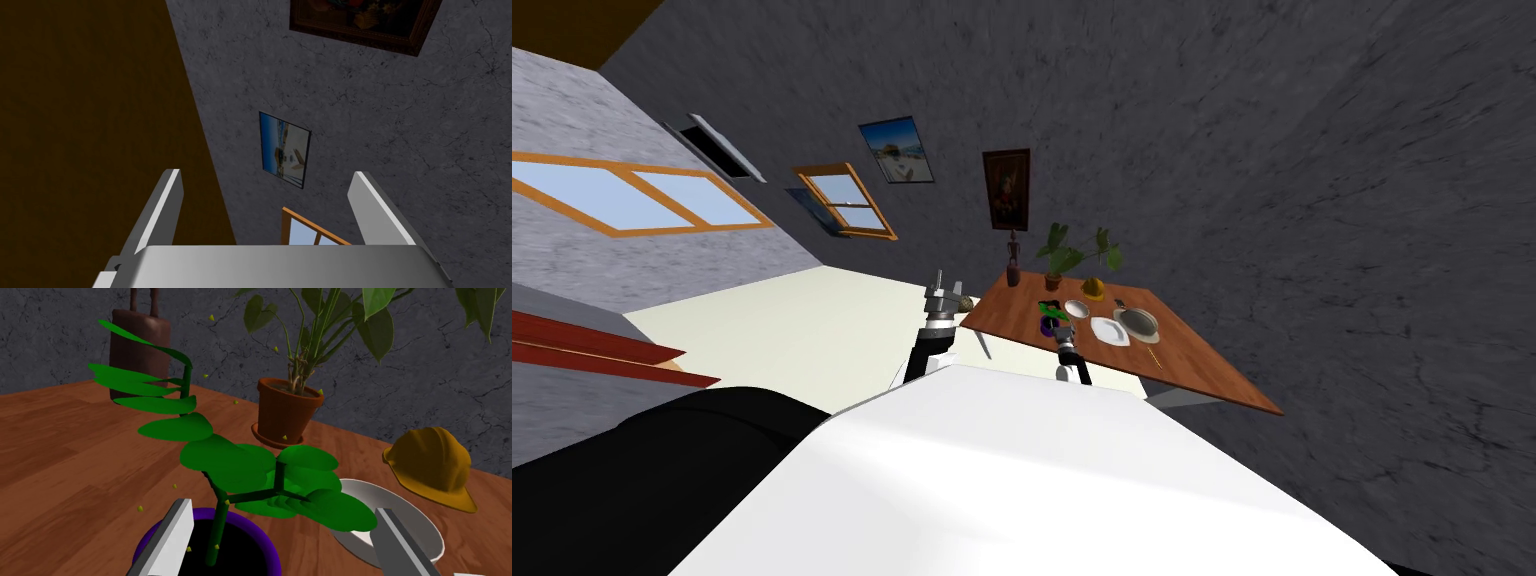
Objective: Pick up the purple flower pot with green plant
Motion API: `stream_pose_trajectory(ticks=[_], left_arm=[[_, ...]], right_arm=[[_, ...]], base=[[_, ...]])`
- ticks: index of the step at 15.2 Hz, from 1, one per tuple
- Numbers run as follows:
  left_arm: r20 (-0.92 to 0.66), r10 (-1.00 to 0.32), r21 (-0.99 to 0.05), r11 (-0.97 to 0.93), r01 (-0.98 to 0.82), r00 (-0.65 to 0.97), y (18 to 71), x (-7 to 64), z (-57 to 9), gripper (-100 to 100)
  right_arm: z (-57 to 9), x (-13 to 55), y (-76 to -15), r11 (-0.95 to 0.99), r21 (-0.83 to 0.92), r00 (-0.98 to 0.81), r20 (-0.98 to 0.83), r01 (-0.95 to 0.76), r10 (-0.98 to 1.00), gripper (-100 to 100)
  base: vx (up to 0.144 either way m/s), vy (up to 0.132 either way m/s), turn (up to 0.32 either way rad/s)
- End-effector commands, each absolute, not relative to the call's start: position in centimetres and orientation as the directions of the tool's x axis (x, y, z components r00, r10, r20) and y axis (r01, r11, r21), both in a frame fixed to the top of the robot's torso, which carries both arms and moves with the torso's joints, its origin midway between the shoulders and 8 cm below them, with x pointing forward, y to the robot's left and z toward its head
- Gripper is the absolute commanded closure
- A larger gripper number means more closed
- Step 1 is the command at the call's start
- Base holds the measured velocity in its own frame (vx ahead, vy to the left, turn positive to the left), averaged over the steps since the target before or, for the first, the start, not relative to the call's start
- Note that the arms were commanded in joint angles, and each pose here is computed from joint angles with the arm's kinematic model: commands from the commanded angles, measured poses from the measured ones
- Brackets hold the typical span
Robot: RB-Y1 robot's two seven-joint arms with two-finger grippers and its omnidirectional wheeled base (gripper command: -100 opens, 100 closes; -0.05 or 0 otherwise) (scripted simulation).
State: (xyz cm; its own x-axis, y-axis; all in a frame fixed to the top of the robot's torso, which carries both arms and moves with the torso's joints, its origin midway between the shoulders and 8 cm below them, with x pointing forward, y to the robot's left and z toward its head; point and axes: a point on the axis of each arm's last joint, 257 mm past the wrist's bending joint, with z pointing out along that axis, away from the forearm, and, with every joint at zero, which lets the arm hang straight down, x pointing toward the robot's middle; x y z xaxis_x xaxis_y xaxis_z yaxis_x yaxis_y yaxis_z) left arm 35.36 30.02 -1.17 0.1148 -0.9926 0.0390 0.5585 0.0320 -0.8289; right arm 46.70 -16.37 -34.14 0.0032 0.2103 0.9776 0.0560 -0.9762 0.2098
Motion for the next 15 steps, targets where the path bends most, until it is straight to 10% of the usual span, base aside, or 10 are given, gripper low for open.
stream_pose_trajectory(ticks=[1, 11, 12, 15], left_arm=[[0.039, -0.993, -0.829, 0.032, 0.559, 0.115, 30.0, 35.4, -1.2, 0], [0.039, -0.993, -0.829, 0.032, 0.559, 0.115, 30.0, 35.4, -1.2, 0], [0.039, -0.993, -0.829, 0.032, 0.559, 0.115, 30.0, 35.4, -1.2, 0], [0.039, -0.993, -0.829, 0.032, 0.559, 0.115, 30.0, 35.4, -1.2, 0]], right_arm=[[-35.5, 46.4, -15.4, -0.984, 0.163, 0.036, 0.986, 0.071, 0.165, -100], [-36.1, 47.5, -12.8, -0.996, 0.017, 0.070, 0.997, 0.082, 0.022, -100], [-35.9, 47.6, -12.8, -0.996, 0.017, 0.066, 0.998, 0.082, 0.023, 100], [-36.0, 47.6, -12.8, -0.996, 0.017, 0.067, 0.998, 0.082, 0.023, 100]], base=[[0.024, -0.044, 0.048], [0.007, -0.026, 0.013], [-0.011, -0.002, 0.000], [0.000, 0.000, 0.000]])
